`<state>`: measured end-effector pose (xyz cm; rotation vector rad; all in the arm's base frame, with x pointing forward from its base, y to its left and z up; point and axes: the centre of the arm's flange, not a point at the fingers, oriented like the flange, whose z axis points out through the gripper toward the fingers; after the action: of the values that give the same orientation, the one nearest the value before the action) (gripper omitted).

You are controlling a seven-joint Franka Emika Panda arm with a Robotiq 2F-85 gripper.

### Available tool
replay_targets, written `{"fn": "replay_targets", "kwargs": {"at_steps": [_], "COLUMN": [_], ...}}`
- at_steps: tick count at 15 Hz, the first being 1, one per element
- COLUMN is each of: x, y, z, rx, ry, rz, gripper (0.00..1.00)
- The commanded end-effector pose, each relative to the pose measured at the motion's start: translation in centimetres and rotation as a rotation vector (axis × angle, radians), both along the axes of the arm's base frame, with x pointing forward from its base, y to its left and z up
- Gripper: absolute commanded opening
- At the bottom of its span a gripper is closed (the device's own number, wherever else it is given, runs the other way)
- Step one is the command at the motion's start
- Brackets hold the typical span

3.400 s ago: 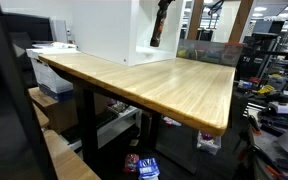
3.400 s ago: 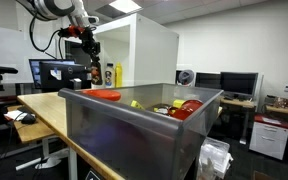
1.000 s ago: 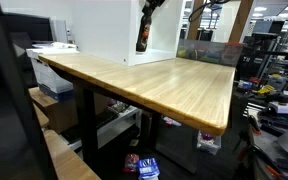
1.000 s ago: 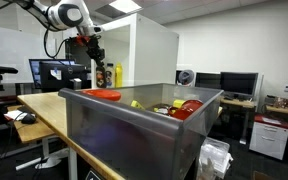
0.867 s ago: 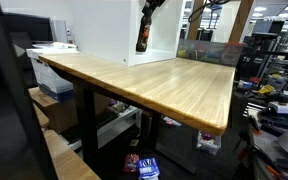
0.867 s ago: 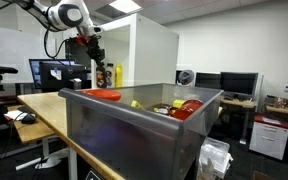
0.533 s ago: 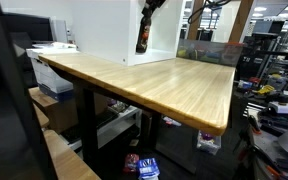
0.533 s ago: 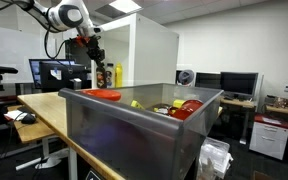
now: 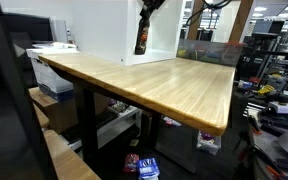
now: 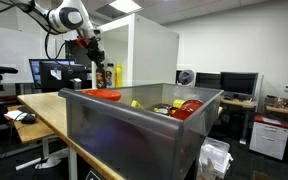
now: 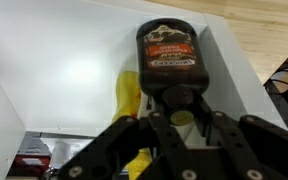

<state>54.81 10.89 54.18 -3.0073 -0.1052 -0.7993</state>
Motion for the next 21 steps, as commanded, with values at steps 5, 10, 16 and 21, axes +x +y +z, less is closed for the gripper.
{"fn": "replay_targets", "kwargs": {"at_steps": [5,10,16,21], "x": [0.9,0.9,-0.7,-3.5], "y": [-0.2,-0.3,-0.5,-1.2], "z": [-0.6,-0.6,0.3,1.8], "rx": [-0.01,-0.018,-0.022,-0.047], "ry": [-0.029,-0.051,-0.027,0.026], "rz": [-0.018,-0.018,-0.002,0.028], "gripper": [0.59,0.84,1.0,1.0]}}
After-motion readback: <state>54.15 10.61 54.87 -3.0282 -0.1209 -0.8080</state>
